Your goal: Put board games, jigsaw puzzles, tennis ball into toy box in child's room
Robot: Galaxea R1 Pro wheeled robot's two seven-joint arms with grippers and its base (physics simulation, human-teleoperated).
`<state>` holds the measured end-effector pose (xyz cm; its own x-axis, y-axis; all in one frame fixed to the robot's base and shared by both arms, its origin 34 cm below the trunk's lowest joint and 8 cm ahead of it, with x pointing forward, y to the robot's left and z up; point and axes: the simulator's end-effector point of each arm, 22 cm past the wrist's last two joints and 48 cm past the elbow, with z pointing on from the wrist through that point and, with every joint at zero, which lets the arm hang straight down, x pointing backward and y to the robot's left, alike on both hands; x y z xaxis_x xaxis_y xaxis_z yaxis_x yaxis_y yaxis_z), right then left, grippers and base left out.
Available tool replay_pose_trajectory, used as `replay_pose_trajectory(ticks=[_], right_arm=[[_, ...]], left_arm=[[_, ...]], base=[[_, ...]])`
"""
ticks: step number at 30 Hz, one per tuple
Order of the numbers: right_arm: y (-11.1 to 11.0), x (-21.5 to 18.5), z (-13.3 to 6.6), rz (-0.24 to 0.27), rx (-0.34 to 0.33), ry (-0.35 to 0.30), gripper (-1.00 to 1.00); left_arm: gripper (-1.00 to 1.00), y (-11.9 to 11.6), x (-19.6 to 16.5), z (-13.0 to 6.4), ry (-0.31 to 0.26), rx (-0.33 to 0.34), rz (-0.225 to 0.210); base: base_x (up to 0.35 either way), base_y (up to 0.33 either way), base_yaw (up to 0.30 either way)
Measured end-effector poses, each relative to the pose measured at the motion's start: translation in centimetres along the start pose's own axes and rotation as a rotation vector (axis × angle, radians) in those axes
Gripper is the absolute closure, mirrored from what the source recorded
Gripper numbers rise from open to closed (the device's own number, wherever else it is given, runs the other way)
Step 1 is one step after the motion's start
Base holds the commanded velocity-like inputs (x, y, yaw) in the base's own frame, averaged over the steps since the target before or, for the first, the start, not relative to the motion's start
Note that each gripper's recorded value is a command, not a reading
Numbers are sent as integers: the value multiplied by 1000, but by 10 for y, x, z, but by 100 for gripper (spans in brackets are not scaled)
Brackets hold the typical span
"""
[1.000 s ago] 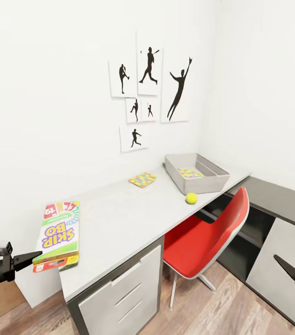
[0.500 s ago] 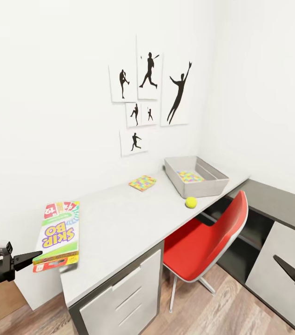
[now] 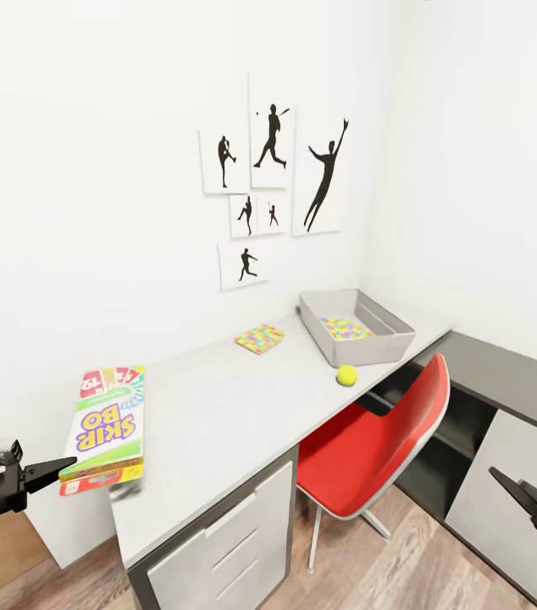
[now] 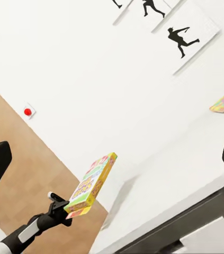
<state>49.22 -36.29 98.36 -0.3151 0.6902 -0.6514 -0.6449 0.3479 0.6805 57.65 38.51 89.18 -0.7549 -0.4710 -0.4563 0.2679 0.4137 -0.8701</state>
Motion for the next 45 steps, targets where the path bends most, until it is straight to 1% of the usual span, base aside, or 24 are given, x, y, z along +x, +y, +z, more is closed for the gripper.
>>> replay_pose_trajectory(ticks=[5, 6, 7, 10, 12, 13, 15, 16, 19, 20, 24, 25, 28, 32, 33, 37, 45], right_arm=[[-6, -5, 3, 7, 51, 5, -100], [-10, -5, 3, 9, 77, 7, -100], [-11, -6, 4, 10, 87, 7, -100], [-15, -10, 5, 11, 120, 10, -100], [-15, -12, 6, 11, 132, 11, -100], [-15, -13, 7, 12, 141, 12, -100], [-15, -15, 8, 14, 151, 13, -100], [-17, -16, 8, 16, 164, 15, -100], [-17, -20, 9, 20, 182, 15, -100], [-18, -22, 8, 20, 192, 13, -100], [-16, -30, 7, 17, 208, 5, -100], [-15, -32, 7, 16, 213, 2, -100], [-14, -36, 6, 17, 219, -2, -100], [-11, -40, 7, 30, 223, -3, -100], [-10, -40, 7, 34, 223, -3, -100], [-4, -44, 9, 39, 218, -4, -100], [6, -53, 13, 40, 210, -9, -100]], left_arm=[[100, -9, -5, -2, 0, 2, 3], [100, -13, -7, -2, 1, 7, 6], [100, -15, -8, -2, 3, 8, 6], [100, -29, -11, -1, 9, 34, 3], [100, -42, -14, 0, 13, 61, 16], [100, -54, -17, 1, 17, 84, 30], [100, -66, -20, 2, 23, 104, 48], [100, -79, -23, 3, 27, 133, 68], [100, -98, -27, 4, 36, 165, 99], [100, -108, -30, 5, 38, 186, 115], [100, -126, -35, 9, 35, 223, 134], [100, -133, -37, 12, 31, 243, 139], [100, -143, -38, 19, 25, 275, 135], [100, -152, -29, 38, 21, 325, 100], [100, -155, -26, 44, 24, 337, 90], [100, -165, -15, 59, 59, 364, 78], [100, -177, -15, 61, 77, 370, 75]], base=[[0, 0, 0], [0, 0, 0], [0, 0, 0], [0, 0, 0], [0, 0, 0], [0, 0, 0], [0, 0, 0], [0, 0, 0], [0, 0, 0], [0, 0, 0], [0, 0, 0], [0, 0, 0], [0, 0, 0], [0, 0, 0], [0, 0, 0], [0, 0, 0], [0, 0, -1]])
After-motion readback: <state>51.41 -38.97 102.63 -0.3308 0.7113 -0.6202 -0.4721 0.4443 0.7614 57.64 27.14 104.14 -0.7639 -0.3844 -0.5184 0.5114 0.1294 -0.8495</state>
